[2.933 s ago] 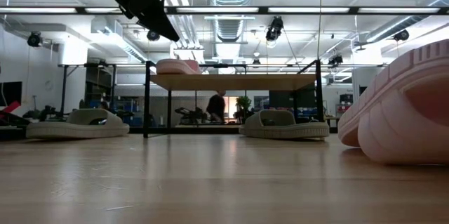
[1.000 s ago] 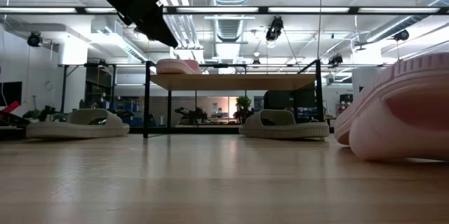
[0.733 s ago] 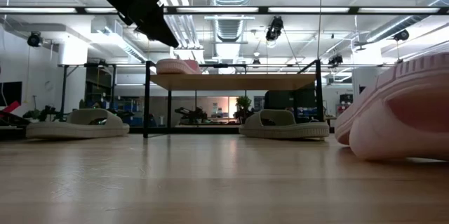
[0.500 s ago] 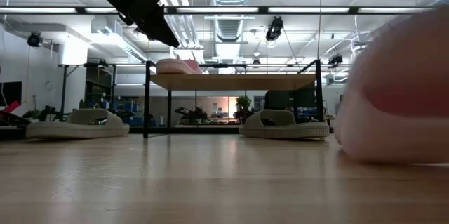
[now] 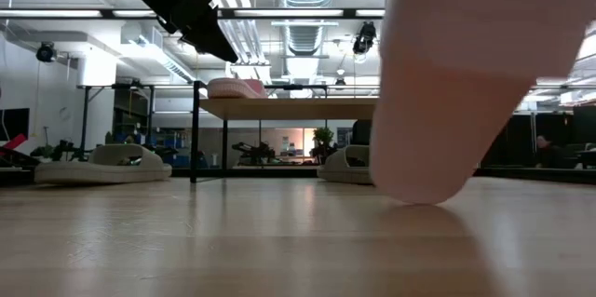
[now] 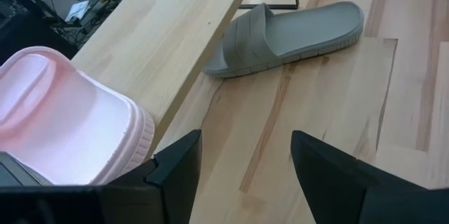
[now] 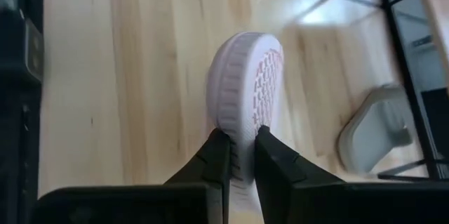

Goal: Pick and place slides into the shelf
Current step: Put the pink slides on the shelf

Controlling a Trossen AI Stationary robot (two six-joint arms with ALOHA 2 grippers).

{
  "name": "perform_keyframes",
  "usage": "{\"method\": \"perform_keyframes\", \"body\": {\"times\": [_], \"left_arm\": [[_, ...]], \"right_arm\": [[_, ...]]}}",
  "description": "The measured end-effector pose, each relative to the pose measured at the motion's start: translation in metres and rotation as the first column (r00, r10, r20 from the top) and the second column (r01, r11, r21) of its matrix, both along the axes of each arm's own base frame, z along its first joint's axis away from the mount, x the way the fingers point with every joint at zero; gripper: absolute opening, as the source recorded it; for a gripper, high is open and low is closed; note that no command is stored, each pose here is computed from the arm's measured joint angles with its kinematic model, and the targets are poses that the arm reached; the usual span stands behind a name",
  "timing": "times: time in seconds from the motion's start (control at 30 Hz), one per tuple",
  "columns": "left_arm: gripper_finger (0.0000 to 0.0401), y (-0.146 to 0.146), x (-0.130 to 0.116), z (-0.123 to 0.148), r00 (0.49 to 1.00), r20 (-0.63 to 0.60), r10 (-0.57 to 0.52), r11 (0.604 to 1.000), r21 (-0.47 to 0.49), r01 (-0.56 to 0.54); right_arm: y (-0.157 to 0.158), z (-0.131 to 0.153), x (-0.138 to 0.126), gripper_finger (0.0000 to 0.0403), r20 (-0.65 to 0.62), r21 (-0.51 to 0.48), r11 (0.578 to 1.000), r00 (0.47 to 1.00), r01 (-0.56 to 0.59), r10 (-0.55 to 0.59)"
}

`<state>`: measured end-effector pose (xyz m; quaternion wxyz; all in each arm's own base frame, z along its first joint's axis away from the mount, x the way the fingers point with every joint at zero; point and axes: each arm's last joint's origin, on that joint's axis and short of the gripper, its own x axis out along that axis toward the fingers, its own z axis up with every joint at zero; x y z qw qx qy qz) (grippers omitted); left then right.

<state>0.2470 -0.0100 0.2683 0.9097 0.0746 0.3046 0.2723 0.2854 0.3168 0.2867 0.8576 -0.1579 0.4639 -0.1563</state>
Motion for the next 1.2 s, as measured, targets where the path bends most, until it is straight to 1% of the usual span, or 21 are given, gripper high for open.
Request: {"method": "perform_keyframes", "body": {"times": [0.23, 0.4, 0.5, 0.67, 0.73, 0.8, 0.87, 0.9, 0.97, 1.03, 1.2], "left_arm": [[0.0204, 0.0, 0.0, 0.0, 1.0, 0.0, -0.001, 1.0, -0.001, 0.001], [0.0204, 0.0, 0.0, 0.0, 1.0, -0.002, -0.013, 1.0, -0.011, 0.013], [0.0204, -0.001, 0.0, 0.0, 1.0, -0.002, -0.017, 1.0, -0.015, 0.016], [0.0204, -0.001, 0.0, 0.0, 1.0, -0.005, -0.027, 1.0, -0.01, 0.027], [0.0202, -0.006, 0.003, 0.0, 0.997, -0.005, -0.073, 0.997, 0.028, 0.073], [0.0198, -0.015, 0.008, 0.002, 0.988, 0.022, -0.156, 0.984, 0.091, 0.153], [0.0192, -0.027, 0.013, 0.005, 0.969, 0.036, -0.245, 0.957, 0.171, 0.236], [0.0187, -0.034, 0.016, 0.008, 0.959, 0.055, -0.278, 0.941, 0.218, 0.26], [0.0178, -0.044, 0.019, 0.013, 0.954, 0.069, -0.291, 0.915, 0.31, 0.257], [0.017, -0.053, 0.021, 0.017, 0.953, 0.082, -0.293, 0.892, 0.383, 0.241], [0.016, -0.077, 0.023, 0.021, 0.946, 0.104, -0.308, 0.85, 0.477, 0.224]], "right_arm": [[-0.021, 0.051, -0.014, 0.0033, 0.154, 0.052, 0.999, 0.988, 0.011, -0.019], [-0.042, 0.086, -0.027, 0.0033, 0.247, 0.148, 0.988, 0.965, 0.05, -0.086], [-0.051, 0.101, -0.033, 0.0033, 0.273, 0.19, 0.981, 0.957, 0.049, -0.101], [-0.057, 0.116, -0.039, 0.0033, 0.312, 0.256, 0.966, 0.943, 0.035, -0.117], [-0.06, 0.12, -0.041, 0.0033, 0.321, 0.263, 0.964, 0.939, 0.032, -0.119], [-0.062, 0.122, -0.042, 0.0033, 0.325, 0.264, 0.964, 0.938, 0.03, -0.118], [-0.064, 0.124, -0.044, 0.0033, 0.325, 0.26, 0.965, 0.939, 0.026, -0.113], [-0.064, 0.125, -0.044, 0.0033, 0.327, 0.261, 0.965, 0.939, 0.024, -0.111], [-0.066, 0.128, -0.046, 0.0033, 0.331, 0.266, 0.964, 0.937, 0.022, -0.113], [-0.067, 0.129, -0.046, 0.0033, 0.332, 0.268, 0.963, 0.936, 0.021, -0.113], [-0.067, 0.13, -0.047, 0.0033, 0.328, 0.252, 0.968, 0.94, 0.009, -0.095]]}}
